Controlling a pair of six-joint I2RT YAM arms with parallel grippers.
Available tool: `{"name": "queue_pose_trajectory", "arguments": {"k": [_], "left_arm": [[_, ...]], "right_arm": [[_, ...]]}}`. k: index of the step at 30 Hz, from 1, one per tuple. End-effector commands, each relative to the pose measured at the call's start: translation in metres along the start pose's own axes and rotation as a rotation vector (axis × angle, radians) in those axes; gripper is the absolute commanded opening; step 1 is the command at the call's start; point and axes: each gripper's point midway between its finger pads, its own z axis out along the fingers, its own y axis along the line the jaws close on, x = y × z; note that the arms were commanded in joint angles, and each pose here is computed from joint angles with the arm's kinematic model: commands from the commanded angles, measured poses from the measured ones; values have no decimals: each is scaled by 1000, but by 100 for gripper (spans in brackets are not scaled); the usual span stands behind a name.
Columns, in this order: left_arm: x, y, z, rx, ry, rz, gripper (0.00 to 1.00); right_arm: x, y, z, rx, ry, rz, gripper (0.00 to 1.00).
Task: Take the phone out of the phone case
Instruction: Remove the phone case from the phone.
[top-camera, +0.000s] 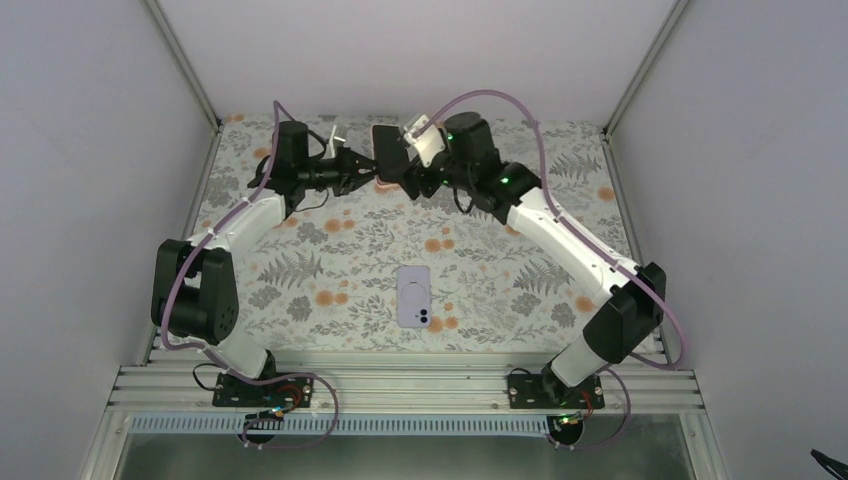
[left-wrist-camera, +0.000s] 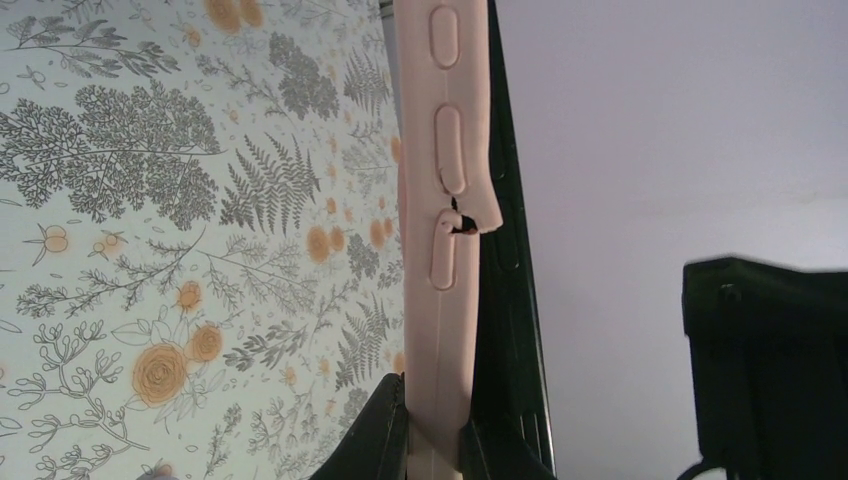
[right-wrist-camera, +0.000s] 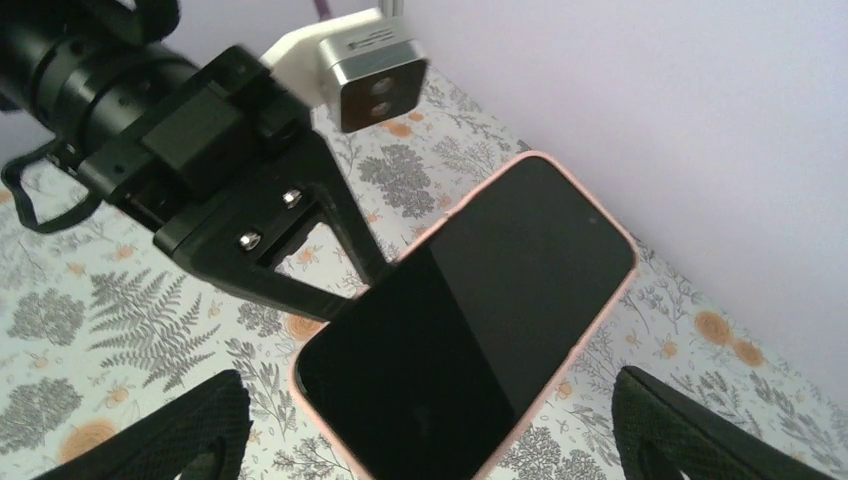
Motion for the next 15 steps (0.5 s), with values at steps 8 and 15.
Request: {"name": "queue_pose_trajectory", "arguments": {"k": [8,15], "left_arm": [[-14,-15,-3,32,-25,23,2],[-14,-17,-4,36,-27,29,2]], "right_arm": [[13,18,35,236,72,-217,80],[28,10,52,324,111,-271,76]]}}
